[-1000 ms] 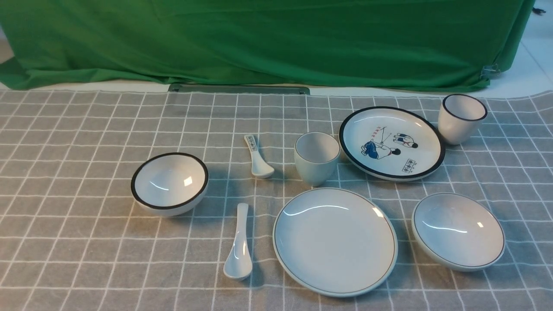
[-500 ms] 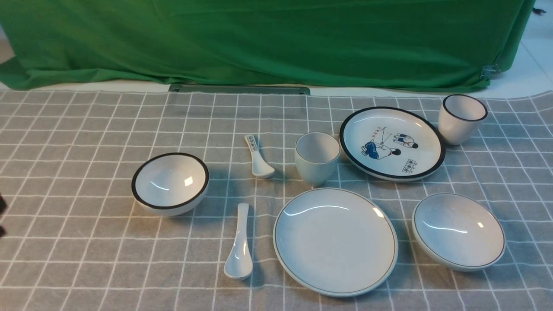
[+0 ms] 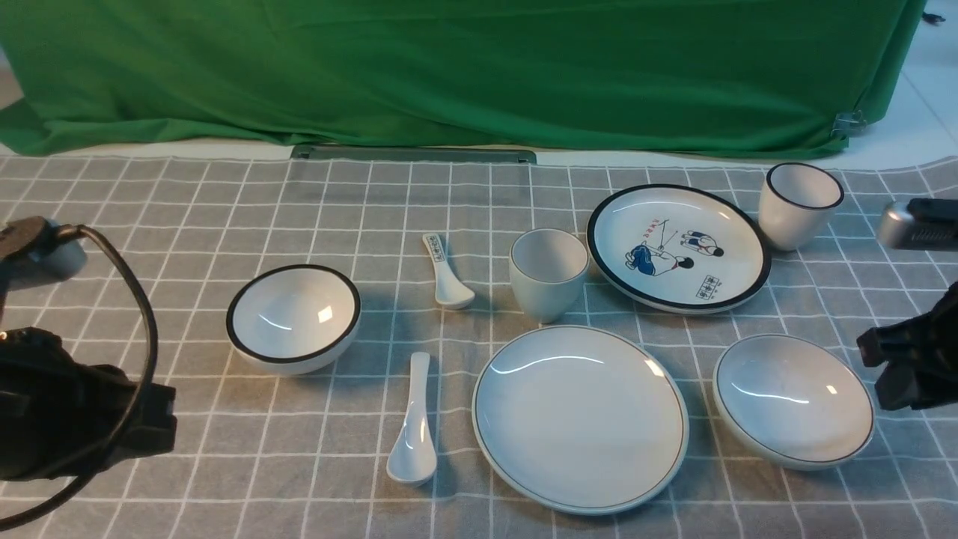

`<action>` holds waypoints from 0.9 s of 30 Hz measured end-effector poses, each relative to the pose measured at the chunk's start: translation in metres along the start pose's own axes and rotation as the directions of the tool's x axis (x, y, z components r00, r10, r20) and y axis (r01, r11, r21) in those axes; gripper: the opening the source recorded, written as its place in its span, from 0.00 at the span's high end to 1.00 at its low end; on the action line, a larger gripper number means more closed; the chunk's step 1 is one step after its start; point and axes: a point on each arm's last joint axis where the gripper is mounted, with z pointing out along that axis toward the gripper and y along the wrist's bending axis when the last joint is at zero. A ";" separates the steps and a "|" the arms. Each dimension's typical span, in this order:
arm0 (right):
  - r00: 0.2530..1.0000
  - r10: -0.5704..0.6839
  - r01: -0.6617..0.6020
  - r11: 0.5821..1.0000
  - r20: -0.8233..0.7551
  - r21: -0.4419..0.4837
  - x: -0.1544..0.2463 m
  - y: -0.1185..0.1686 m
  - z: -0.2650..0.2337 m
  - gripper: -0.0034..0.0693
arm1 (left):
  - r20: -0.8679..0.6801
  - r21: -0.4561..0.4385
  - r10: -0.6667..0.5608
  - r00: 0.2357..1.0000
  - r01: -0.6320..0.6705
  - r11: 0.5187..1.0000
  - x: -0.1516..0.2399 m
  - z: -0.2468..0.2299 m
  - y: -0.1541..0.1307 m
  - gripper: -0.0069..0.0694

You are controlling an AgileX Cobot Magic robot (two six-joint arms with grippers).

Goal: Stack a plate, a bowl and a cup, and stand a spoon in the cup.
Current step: Use the right arm to grab a blue rice bowl, then use the right arm to put the blue rice bowl into the blue large plate in the middle

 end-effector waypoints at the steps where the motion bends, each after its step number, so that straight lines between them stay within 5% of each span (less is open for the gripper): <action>1: 0.999 0.026 -0.026 1.000 -0.027 0.006 -0.008 -0.007 0.012 0.44 | -0.009 0.007 -0.003 1.000 0.003 1.000 0.001 0.000 -0.001 0.91; 5: 0.997 0.048 -0.047 0.999 -0.063 0.013 -0.024 -0.015 0.033 0.32 | -0.018 0.016 -0.008 1.000 0.008 1.000 0.002 0.000 -0.001 0.91; 11: 0.989 0.068 -0.068 0.998 -0.130 0.001 -0.038 -0.018 0.071 0.34 | -0.017 0.016 -0.008 1.000 0.008 1.000 0.002 0.000 -0.001 0.91; 13: 0.984 0.074 -0.075 0.997 -0.161 -0.004 -0.037 -0.019 0.081 0.38 | -0.016 0.016 -0.008 1.000 0.008 1.000 0.001 0.000 -0.001 0.91; 18: 0.985 0.062 -0.074 0.995 -0.160 -0.066 -0.040 -0.013 0.076 0.80 | -0.009 0.014 -0.008 1.000 0.008 1.000 0.001 0.000 -0.001 0.91; 22: 0.996 0.047 -0.054 0.994 -0.074 -0.093 -0.046 -0.002 0.049 0.85 | -0.007 0.014 -0.008 1.000 0.008 1.000 0.001 0.000 -0.001 0.91; 27: 0.996 -0.082 0.087 0.982 0.031 -0.170 -0.060 0.047 0.013 0.85 | 0.011 0.012 -0.010 1.000 0.010 1.000 -0.001 0.000 -0.001 0.91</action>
